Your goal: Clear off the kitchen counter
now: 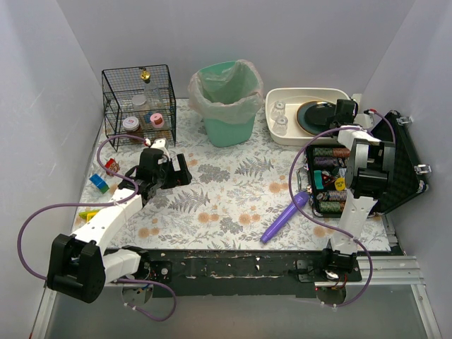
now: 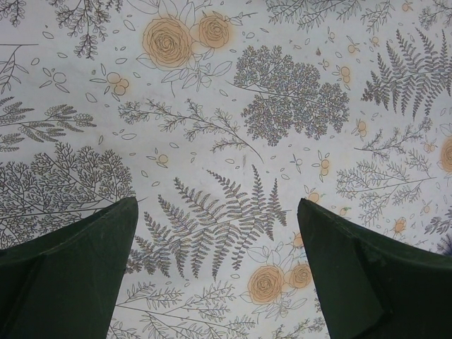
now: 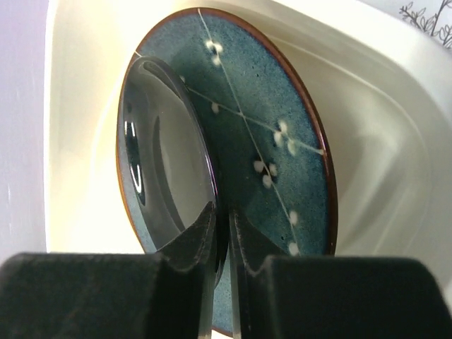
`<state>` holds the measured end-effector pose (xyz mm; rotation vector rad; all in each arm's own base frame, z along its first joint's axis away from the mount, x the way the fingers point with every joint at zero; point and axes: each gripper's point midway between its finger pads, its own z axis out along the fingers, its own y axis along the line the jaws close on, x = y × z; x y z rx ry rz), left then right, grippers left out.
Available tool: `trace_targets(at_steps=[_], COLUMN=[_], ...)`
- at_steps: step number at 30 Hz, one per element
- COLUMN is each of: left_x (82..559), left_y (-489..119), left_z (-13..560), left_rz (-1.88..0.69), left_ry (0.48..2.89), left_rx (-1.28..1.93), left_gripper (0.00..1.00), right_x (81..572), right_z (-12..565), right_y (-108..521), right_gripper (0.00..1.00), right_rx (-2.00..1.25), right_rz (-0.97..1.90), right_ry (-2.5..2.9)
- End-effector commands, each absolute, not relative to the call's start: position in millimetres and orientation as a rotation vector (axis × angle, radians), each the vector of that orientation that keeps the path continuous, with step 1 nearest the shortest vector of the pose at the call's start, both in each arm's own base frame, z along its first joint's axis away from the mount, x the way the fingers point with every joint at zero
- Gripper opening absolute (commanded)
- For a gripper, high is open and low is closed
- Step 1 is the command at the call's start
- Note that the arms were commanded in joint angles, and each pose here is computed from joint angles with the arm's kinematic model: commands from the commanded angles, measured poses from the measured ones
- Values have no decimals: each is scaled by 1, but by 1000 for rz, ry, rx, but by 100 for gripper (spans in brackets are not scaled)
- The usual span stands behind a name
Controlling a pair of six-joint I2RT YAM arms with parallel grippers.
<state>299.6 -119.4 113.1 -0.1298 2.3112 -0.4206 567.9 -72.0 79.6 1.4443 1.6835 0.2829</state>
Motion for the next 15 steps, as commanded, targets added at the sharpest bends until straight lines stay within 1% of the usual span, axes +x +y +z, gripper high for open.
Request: trace_targets(at_steps=[1, 5, 9, 10, 13, 15], left_x=[305, 304, 304, 304, 304, 304], left_y=[-117, -118, -117, -117, -118, -118], left_z=[123, 123, 125, 124, 125, 125], left_rz=[-406, -409, -412, -409, -415, -415], left_ry=[2282, 2280, 2275, 2276, 2274, 2274], left_rx=[-120, -113, -114, -115, -112, -115], left_gripper=[97, 97, 97, 97, 98, 98], right_x=[578, 579, 576, 575, 571, 566], right_z=[94, 95, 100, 103, 114, 122], right_y=[-76, -74, -74, -75, -76, -79], right_gripper=[19, 29, 34, 39, 45, 52], right_rx=[1436, 1427, 1407, 1395, 1368, 1355], right_rz=[305, 316, 303, 304, 294, 280], right_ry=[1670, 1679, 1685, 1683, 1676, 1669])
